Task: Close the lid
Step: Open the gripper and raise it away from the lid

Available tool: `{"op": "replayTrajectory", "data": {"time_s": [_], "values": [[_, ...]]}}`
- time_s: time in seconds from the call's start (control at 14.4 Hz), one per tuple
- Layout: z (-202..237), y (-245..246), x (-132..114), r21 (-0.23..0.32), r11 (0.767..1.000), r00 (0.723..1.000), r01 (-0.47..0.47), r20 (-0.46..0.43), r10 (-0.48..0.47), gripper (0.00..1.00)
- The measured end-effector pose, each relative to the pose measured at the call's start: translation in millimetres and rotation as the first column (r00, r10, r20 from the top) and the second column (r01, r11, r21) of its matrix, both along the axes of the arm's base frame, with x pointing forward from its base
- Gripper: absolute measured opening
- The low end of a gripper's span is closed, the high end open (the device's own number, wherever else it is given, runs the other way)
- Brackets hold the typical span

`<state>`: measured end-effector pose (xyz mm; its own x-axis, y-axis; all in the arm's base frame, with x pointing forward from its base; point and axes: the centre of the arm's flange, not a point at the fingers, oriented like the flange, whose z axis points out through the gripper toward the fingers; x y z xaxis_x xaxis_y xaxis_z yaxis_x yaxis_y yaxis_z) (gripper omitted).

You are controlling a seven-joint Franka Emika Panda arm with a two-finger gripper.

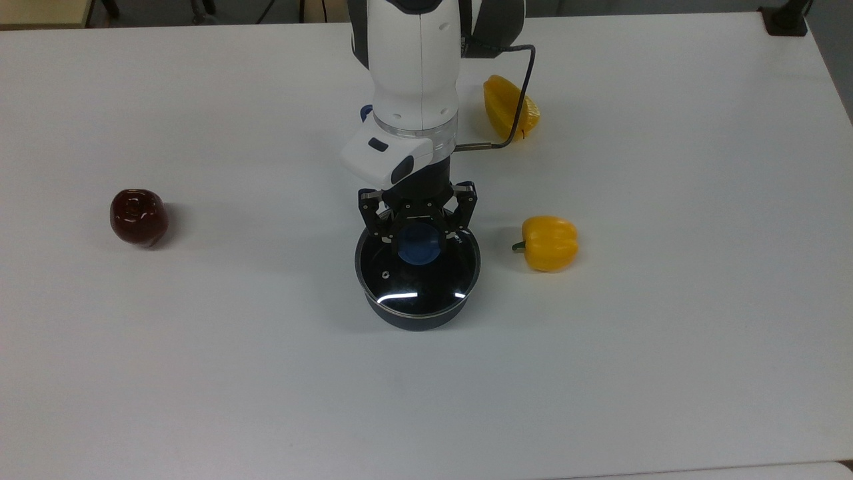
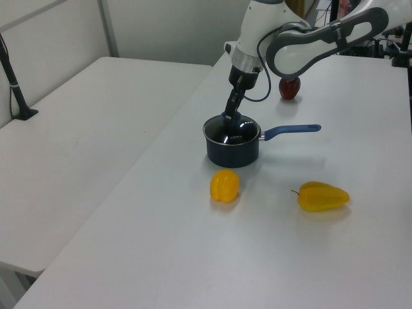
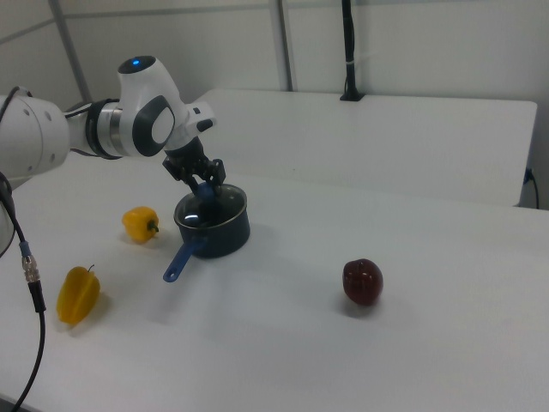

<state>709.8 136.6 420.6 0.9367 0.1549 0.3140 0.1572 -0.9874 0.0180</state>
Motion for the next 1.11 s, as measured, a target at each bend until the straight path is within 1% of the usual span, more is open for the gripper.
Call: {"op": "replayTrajectory", "data": {"time_s": [0.14, 0.21, 0.35, 0.42, 0.63, 0.83, 0.97, 1.11], "values": [[0, 0, 0, 0.001, 1.0, 1.0, 0.004, 0.0, -0.004, 0.61], [-1, 0, 0, 0.005, 1.0, 1.0, 0.015, -0.002, -0.015, 0.68], [-2, 0, 0, 0.01, 0.999, 1.0, 0.031, -0.005, -0.031, 0.95], [-2, 0, 0, 0.01, 0.999, 0.999, 0.032, -0.005, -0.032, 1.0], [2, -5, -5, -0.006, 0.999, 0.998, 0.043, -0.054, -0.043, 1.0], [34, -25, -20, -0.033, 0.997, 0.99, 0.074, -0.118, -0.078, 1.0], [68, -50, -36, -0.047, 0.993, 0.982, 0.111, -0.146, -0.116, 1.0], [102, -73, -63, -0.061, 0.988, 0.972, 0.143, -0.178, -0.152, 1.0]]}}
